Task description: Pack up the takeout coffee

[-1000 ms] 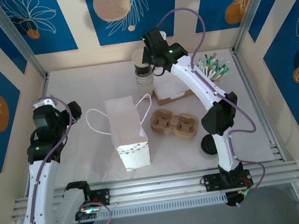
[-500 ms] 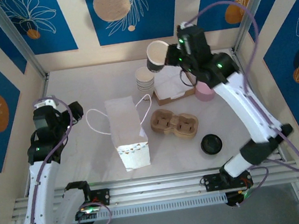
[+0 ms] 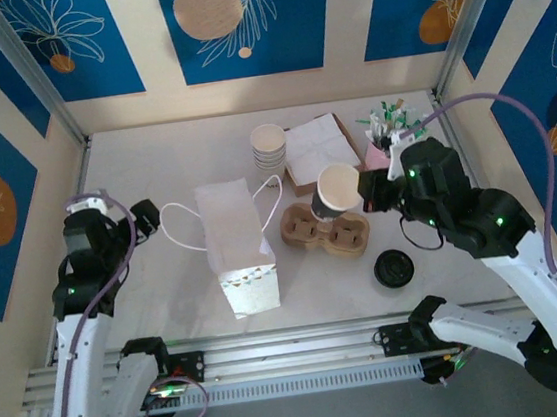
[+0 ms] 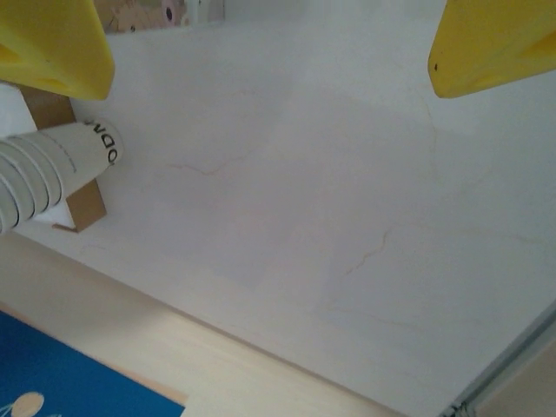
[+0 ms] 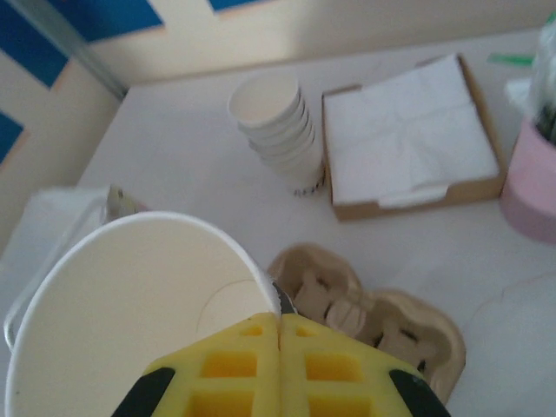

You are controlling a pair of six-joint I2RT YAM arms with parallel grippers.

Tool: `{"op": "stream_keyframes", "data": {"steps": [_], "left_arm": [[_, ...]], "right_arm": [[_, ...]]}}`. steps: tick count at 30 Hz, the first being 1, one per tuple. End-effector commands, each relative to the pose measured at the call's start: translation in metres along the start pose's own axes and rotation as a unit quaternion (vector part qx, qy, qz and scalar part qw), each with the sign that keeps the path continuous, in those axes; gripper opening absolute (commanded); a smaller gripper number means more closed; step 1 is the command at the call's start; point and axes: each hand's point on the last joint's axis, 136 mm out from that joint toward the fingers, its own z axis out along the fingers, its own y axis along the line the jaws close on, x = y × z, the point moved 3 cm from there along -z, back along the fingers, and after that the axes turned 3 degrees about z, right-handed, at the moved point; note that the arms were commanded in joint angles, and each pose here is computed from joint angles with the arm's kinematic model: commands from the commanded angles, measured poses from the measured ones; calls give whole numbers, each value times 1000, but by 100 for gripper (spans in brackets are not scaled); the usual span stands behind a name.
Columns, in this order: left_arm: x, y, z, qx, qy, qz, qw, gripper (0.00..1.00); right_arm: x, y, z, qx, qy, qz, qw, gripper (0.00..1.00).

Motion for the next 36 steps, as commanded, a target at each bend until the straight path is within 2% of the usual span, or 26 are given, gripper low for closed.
{"op": "stream_keyframes", "data": {"steps": [1, 6, 9, 15, 20, 23, 28, 36], "left_arm": [[26, 6, 0, 0, 47, -25, 999, 93], [47, 9, -3, 7, 72, -39, 997, 93], [57, 6, -1, 26, 87, -52, 995, 93], [79, -3, 9, 67, 128, -85, 986, 92], [89, 4, 13, 50, 143, -95, 984, 92], [92, 2, 16, 63, 138, -106, 983, 92], [98, 2, 19, 70, 139, -125, 980, 92], [106, 1, 25, 80, 154, -132, 976, 92]], "right_arm": [[38, -1, 9, -11, 76, 5, 997, 0], [86, 8, 37, -37, 144, -16, 989, 0], [111, 10, 52, -37, 158, -31, 986, 0], [145, -17, 82, 27, 158, -18, 987, 0], [149, -37, 91, 77, 126, -11, 989, 0], [148, -40, 94, 86, 116, -15, 989, 0], [140, -55, 96, 144, 95, -30, 985, 0], [134, -65, 100, 182, 82, -49, 979, 0]]}}
